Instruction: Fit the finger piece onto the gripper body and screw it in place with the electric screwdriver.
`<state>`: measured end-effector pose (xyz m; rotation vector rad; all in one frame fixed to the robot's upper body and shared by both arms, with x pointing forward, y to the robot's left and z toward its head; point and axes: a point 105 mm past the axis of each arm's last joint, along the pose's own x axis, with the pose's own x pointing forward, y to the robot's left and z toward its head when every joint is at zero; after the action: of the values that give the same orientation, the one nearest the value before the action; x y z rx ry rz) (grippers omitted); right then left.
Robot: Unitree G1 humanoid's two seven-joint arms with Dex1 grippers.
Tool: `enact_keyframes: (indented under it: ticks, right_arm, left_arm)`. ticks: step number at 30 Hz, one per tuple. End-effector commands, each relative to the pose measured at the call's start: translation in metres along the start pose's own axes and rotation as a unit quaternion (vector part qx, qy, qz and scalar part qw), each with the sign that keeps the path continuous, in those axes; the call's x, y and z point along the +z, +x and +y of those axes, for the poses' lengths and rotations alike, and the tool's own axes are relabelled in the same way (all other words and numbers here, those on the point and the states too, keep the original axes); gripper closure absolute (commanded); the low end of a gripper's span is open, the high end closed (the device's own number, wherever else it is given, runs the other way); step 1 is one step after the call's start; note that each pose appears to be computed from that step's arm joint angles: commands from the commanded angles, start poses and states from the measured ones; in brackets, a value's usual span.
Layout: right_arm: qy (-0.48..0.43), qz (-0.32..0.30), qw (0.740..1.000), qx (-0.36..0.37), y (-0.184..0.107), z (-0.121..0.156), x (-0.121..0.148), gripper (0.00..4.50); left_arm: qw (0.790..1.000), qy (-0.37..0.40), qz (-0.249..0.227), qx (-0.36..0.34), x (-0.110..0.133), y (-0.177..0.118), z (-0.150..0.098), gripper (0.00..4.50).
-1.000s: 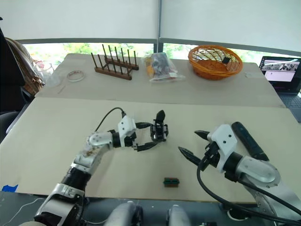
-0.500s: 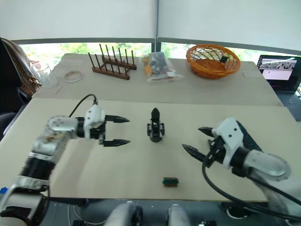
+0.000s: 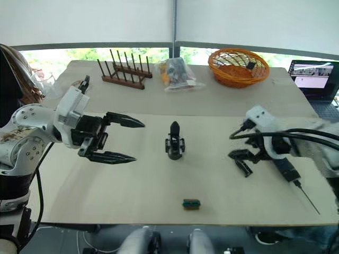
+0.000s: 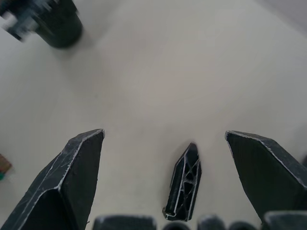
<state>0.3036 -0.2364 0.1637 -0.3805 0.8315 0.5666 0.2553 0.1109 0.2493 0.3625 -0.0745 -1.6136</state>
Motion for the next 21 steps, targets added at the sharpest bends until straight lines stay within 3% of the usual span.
enact_keyframes:
  ticks: [1, 8, 16, 21]
  right_arm:
    - [0.028, 0.069, 0.996, -0.042, 0.006, -0.023, -0.016, 0.0]
    - [0.061, 0.146, 0.986, -0.045, 0.025, -0.041, -0.033, 0.0]
    - [0.036, 0.182, 0.983, -0.003, 0.032, -0.027, -0.033, 0.0]
    - [0.029, 0.204, 0.979, -0.003, 0.04, -0.023, -0.049, 1.5]
  left_arm:
    - [1.0, 0.021, 0.002, -0.001, 0.011, 0.0, -0.007, 0.02]
    - [0.999, 0.047, 0.01, -0.02, 0.015, 0.001, -0.014, 0.02]
    - [0.998, 0.062, 0.014, -0.02, 0.015, 0.003, -0.011, 0.02]
    - [0.997, 0.068, 0.009, -0.02, 0.019, 0.006, -0.008, 0.0]
